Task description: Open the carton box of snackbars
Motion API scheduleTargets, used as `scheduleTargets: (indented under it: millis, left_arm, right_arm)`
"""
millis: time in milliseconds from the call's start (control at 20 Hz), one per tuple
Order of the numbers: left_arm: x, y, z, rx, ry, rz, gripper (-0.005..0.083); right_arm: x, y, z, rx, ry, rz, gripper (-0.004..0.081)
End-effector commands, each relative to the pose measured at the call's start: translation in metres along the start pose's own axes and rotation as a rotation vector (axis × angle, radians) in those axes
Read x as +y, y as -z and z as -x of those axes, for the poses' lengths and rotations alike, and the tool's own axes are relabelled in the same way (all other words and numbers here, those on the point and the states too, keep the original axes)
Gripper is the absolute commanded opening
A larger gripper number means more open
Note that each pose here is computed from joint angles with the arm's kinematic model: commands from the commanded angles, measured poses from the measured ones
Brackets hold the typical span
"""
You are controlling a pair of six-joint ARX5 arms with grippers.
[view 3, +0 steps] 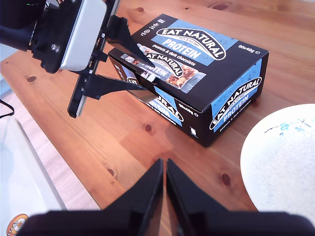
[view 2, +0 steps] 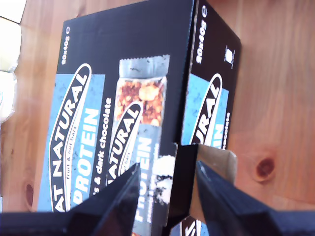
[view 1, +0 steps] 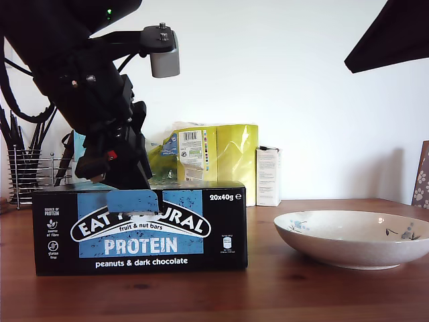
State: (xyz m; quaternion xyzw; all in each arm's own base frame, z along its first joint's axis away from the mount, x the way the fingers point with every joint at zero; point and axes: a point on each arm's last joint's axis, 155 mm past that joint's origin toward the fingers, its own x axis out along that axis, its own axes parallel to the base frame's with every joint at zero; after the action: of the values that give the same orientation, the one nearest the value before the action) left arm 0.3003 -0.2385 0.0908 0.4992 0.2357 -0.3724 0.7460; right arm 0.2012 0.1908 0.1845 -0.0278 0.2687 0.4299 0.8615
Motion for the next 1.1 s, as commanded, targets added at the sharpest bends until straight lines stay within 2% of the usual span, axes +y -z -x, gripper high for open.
scheduleTargets:
  millis: [0, 400, 550, 750, 1050]
  left_arm:
    - [-0.002, 0.004, -0.006, 0.012, 0.004, 0.007, 0.0319]
    - [-0.002, 0.01, -0.018, 0.041, -0.007, 0.007, 0.0302]
    - [0.011, 0.012, -0.019, 0.059, -0.073, 0.013, 0.0286]
    - [0.018, 0.01, -0.018, 0.063, -0.11, 0.007, 0.0285]
    - [0.044, 0.002, -0.009, 0.068, -0.236, -0.074, 0.0284]
  right_arm:
    - [0.003, -0.001, -0.001, -0.005, -0.013, 0.002, -0.0013]
    - [0.004, -0.006, 0.002, -0.012, -0.013, 0.006, -0.0013]
    - [0.004, -0.004, 0.002, -0.006, -0.014, 0.004, -0.0013]
    - [0.004, -0.004, 0.002, -0.003, -0.014, 0.002, -0.0013]
    - [0.006, -0.004, 0.002, -0.006, -0.019, 0.006, -0.0013]
